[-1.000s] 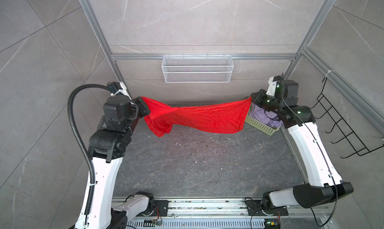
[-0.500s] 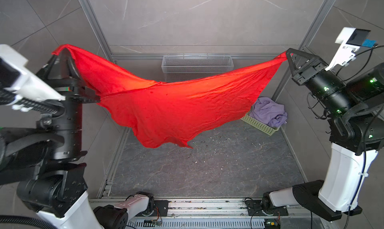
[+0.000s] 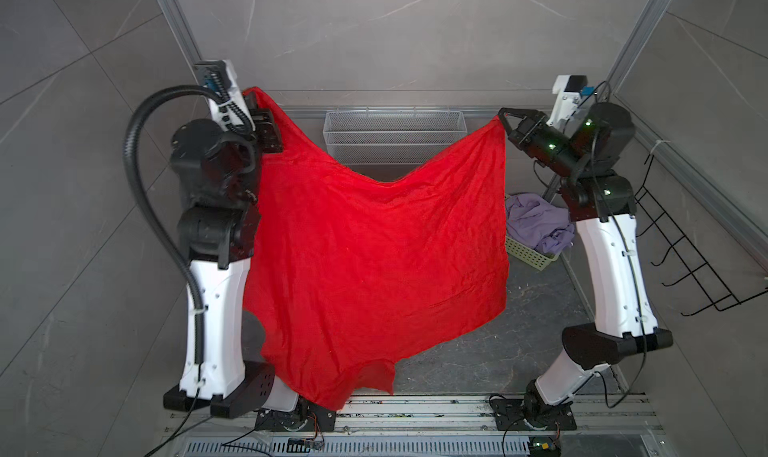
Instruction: Fold and stack the t-shirts
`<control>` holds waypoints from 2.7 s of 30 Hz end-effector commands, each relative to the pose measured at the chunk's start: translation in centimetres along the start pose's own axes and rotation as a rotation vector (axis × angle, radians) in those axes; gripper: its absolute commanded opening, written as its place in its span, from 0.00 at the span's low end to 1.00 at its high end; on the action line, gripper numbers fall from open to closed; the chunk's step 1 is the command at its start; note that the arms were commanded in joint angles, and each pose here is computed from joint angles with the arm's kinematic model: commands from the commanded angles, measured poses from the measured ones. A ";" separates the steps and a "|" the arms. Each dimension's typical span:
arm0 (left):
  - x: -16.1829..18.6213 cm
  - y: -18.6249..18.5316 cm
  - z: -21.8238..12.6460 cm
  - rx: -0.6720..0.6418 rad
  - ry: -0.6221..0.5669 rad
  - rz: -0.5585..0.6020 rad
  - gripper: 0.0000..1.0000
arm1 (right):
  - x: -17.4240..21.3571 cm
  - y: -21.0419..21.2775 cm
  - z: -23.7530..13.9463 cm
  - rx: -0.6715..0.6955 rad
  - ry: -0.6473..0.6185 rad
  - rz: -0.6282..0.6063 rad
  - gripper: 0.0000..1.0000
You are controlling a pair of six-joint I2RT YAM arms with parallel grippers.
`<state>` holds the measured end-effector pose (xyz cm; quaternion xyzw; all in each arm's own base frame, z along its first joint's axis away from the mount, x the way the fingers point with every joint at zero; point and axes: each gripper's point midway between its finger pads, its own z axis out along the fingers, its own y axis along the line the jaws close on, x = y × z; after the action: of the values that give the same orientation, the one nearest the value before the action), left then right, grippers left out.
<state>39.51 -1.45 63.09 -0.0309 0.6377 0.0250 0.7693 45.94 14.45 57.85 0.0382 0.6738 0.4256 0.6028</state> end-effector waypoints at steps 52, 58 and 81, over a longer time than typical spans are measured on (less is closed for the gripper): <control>24.1 8.2 -24.3 -0.388 0.647 -0.522 0.00 | 22.6 -13.5 -7.0 0.456 0.410 0.016 0.00; 5.6 6.7 -20.5 -0.127 0.095 -0.346 0.00 | 6.7 -0.1 -5.6 0.127 0.013 -0.167 0.00; -5.5 6.0 -11.9 -0.032 -0.205 -0.175 0.00 | -3.5 8.0 -3.8 -0.028 -0.220 -0.380 0.00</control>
<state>16.14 1.22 71.52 -0.0499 0.4533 -0.0373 0.8892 34.36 14.50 68.94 -0.0722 0.5466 0.3207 0.7702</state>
